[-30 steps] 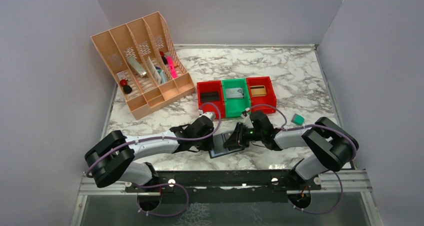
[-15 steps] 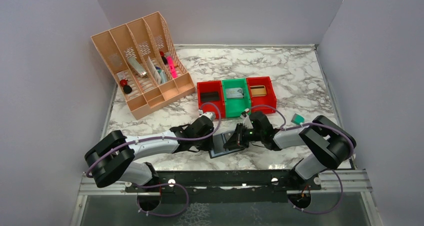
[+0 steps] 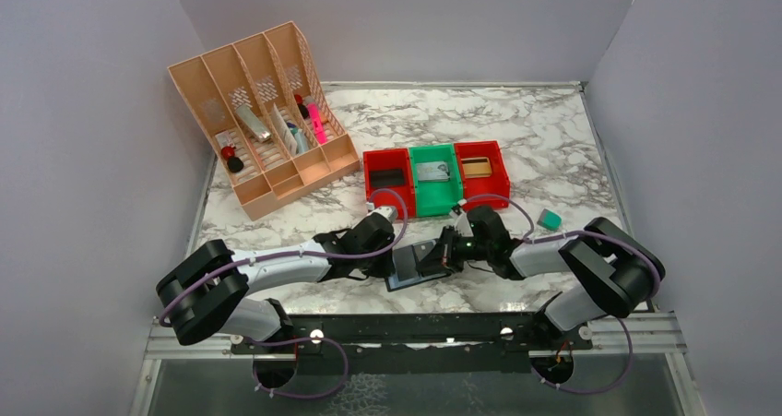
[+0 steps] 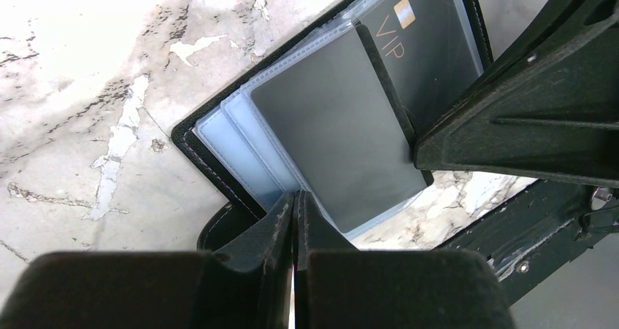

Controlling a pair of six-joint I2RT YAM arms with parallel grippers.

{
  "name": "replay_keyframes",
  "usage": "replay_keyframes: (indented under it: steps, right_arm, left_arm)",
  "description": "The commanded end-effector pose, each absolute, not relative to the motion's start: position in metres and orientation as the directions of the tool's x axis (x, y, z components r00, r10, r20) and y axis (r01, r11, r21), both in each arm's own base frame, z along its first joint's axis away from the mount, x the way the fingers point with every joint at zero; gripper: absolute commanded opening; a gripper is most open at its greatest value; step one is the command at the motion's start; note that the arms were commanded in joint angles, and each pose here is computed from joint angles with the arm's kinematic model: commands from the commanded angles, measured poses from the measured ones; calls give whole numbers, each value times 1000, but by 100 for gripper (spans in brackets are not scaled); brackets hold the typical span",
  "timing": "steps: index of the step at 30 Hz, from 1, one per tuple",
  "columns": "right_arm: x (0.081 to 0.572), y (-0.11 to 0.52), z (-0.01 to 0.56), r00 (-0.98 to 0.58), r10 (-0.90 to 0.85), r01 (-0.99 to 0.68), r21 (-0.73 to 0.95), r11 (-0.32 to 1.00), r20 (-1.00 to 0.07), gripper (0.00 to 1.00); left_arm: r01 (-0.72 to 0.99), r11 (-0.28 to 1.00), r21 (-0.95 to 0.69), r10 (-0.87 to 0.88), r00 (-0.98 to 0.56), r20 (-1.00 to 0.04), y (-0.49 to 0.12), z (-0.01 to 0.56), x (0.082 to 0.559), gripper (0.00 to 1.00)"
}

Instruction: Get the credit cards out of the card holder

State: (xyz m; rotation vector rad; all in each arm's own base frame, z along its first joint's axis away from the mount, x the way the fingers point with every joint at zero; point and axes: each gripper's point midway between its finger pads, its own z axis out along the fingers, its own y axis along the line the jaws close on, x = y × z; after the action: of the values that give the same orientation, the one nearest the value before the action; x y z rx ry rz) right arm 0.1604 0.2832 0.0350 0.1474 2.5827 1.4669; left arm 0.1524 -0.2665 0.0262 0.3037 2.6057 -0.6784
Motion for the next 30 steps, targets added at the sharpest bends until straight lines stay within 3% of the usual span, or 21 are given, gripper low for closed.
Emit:
replay_keyframes:
  steps: [1,18,24,30]
  right_arm:
    - [157,280,40,-982,142,-34,864,502,-121,1]
    - [170,261,28,-967,126,-87,746,660,-224,2]
    - [171,259,40,-957,137,-106,751,652,-255,2]
    - [167,259,35,-962,148,-83,762,642,-230,2]
  left_arm:
    - [301,894,-333,142,-894,-425,-248,7,146,7]
    - [301,891,-341,139,-894,-427,-251,9,147,6]
    - [296,890,-348,124,-890,-439,-253,16,150,6]
    - [317,847,-426,45,-842,-538,-268,61,163,21]
